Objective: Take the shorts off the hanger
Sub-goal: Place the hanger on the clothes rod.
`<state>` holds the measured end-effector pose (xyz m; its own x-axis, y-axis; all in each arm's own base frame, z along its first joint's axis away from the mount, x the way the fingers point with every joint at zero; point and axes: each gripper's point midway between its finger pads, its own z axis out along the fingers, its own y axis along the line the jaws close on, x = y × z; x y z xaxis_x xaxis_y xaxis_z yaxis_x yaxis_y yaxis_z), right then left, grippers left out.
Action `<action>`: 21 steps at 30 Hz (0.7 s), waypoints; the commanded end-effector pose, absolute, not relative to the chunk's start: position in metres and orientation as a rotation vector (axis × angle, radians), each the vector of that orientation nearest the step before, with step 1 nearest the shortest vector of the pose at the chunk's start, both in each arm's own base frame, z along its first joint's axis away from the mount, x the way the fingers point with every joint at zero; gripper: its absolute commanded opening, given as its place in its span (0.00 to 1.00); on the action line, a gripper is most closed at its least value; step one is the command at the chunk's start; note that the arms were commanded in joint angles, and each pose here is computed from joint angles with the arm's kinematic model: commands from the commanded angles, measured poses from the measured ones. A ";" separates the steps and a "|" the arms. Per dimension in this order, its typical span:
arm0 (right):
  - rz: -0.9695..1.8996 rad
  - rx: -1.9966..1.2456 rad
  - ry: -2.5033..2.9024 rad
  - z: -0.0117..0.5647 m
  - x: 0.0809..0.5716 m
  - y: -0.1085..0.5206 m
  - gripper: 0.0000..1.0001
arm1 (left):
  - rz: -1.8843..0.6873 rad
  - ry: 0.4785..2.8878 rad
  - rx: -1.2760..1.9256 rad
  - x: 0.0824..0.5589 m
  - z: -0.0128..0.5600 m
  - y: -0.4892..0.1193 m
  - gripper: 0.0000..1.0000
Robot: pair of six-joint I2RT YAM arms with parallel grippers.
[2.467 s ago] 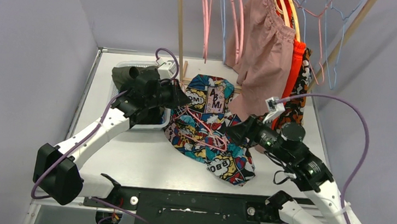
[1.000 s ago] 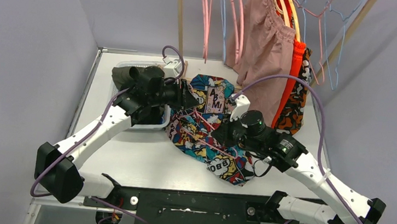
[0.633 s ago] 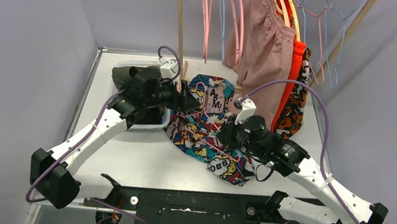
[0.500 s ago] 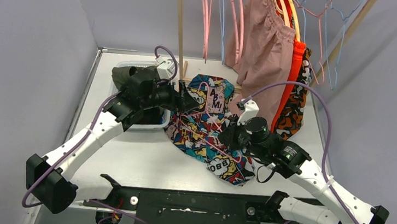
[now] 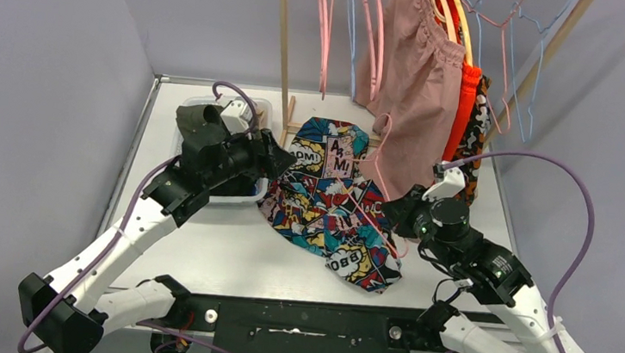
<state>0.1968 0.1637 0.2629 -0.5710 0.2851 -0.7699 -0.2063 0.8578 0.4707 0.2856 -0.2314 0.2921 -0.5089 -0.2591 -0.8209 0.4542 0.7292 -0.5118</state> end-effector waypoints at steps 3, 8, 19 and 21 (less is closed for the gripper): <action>0.477 0.156 1.920 0.303 0.223 0.133 0.00 | -0.858 1.835 0.106 0.295 0.312 -0.225 0.74; 0.279 0.131 1.821 0.330 0.244 0.112 0.00 | -0.803 1.904 0.140 0.297 0.298 -0.224 0.75; 0.214 -0.069 1.561 0.400 0.268 0.124 0.00 | -0.800 1.938 0.182 0.289 0.286 -0.223 0.76; 0.183 -0.068 1.553 0.405 0.273 0.123 0.00 | -0.801 1.941 0.190 0.288 0.284 -0.224 0.76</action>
